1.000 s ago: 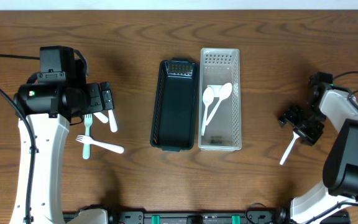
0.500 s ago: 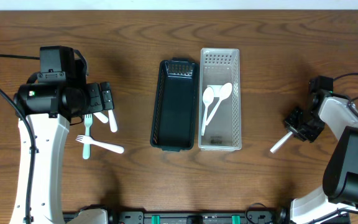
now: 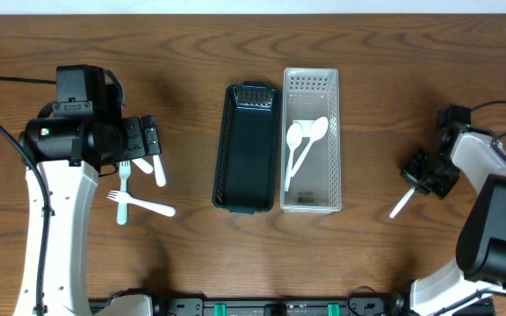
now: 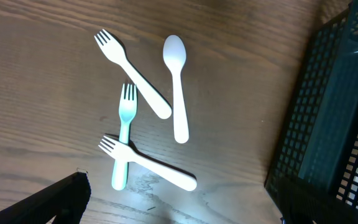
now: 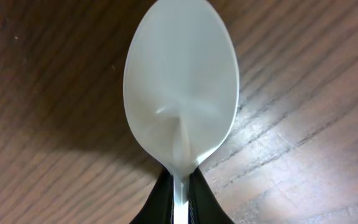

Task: Pack container
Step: 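Grasp the third white spoon on the right with the right gripper, then lower the spoon into the white tray and release it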

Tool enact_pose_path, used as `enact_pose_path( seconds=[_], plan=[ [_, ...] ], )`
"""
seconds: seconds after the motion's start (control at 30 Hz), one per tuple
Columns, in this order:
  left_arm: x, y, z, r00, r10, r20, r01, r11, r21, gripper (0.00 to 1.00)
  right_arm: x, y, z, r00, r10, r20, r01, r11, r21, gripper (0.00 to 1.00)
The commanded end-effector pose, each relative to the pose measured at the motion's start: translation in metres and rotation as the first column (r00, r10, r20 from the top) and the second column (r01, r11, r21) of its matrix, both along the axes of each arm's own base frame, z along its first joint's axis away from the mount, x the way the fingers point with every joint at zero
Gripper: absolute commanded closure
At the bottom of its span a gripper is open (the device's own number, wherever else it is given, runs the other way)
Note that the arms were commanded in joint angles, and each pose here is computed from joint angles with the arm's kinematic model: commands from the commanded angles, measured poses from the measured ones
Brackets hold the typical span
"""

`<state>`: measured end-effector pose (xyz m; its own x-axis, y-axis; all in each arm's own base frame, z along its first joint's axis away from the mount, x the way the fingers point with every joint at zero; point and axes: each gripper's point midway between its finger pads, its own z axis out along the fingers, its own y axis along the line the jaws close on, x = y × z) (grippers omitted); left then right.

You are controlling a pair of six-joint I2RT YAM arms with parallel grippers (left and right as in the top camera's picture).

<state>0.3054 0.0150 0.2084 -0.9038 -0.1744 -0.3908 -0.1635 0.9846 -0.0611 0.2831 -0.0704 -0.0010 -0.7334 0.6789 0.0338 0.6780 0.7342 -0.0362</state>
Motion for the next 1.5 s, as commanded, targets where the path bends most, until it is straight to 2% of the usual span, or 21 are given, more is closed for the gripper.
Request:
enact_pose_path(
  seconds=[0.0,0.2,0.37,0.47,0.57,0.9,1.03,1.13,1.17,1.2,1.23,1.4,1.47],
  plan=[
    [0.002,0.001,0.004,1.0,0.013,0.011,-0.013,1.0,-0.002,0.02,0.039,0.008,0.036,0.991,0.107,0.077,-0.106,0.994,-0.016,0.99],
    [0.002,0.001,0.004,1.0,0.013,0.011,-0.013,1.0,-0.002,0.02,0.095,0.063,0.146,0.919,0.298,0.257,-0.288,0.955,-0.076,0.99],
    [0.002,0.001,0.004,1.0,0.013,0.011,-0.013,1.0,-0.002,0.02,0.107,0.14,0.197,0.82,0.452,0.352,-0.448,0.889,-0.098,0.99],
    [0.002,0.001,0.004,1.0,0.013,0.011,-0.013,1.0,-0.002,0.02,0.102,0.181,0.195,0.797,0.482,0.364,-0.488,0.869,-0.082,0.99],
    [0.002,0.001,0.004,1.0,0.013,0.011,-0.013,1.0,-0.002,0.02,0.096,0.203,0.181,0.806,0.491,0.331,-0.5,0.864,-0.064,0.99],
    [0.002,0.001,0.004,1.0,0.013,0.011,-0.013,1.0,-0.002,0.02,0.087,0.229,0.074,0.826,0.56,0.071,-0.561,0.828,-0.01,0.99],
    [0.002,0.001,0.004,1.0,0.013,0.011,-0.013,1.0,-0.002,0.02,0.08,0.236,0.046,0.807,0.59,0.011,-0.59,0.806,0.044,0.98],
    [0.002,0.001,0.004,1.0,0.013,0.011,-0.013,1.0,-0.002,0.02,0.083,0.238,0.044,0.789,0.614,0.023,-0.615,0.788,0.042,0.91],
    [0.002,0.001,0.004,1.0,0.013,0.011,-0.013,1.0,-0.002,0.02,0.086,0.239,0.045,0.78,0.625,0.035,-0.626,0.779,0.04,0.84],
    [0.002,0.001,0.004,1.0,0.013,0.011,-0.013,1.0,-0.002,0.02,0.088,0.24,0.047,0.77,0.636,0.049,-0.638,0.769,0.036,0.66],
    [0.002,0.001,0.004,1.0,0.013,0.011,-0.013,1.0,-0.002,0.02,0.09,0.24,0.05,0.764,0.643,0.06,-0.645,0.763,0.033,0.6],
    [0.002,0.001,0.004,1.0,0.013,0.011,-0.013,1.0,-0.002,0.02,0.109,0.234,0.081,0.725,0.678,0.121,-0.682,0.731,-0.003,0.57],
    [0.002,0.001,0.004,1.0,0.013,0.011,-0.013,1.0,-0.002,0.02,0.123,0.22,0.114,0.712,0.685,0.154,-0.684,0.727,-0.066,0.56]
  ],
)
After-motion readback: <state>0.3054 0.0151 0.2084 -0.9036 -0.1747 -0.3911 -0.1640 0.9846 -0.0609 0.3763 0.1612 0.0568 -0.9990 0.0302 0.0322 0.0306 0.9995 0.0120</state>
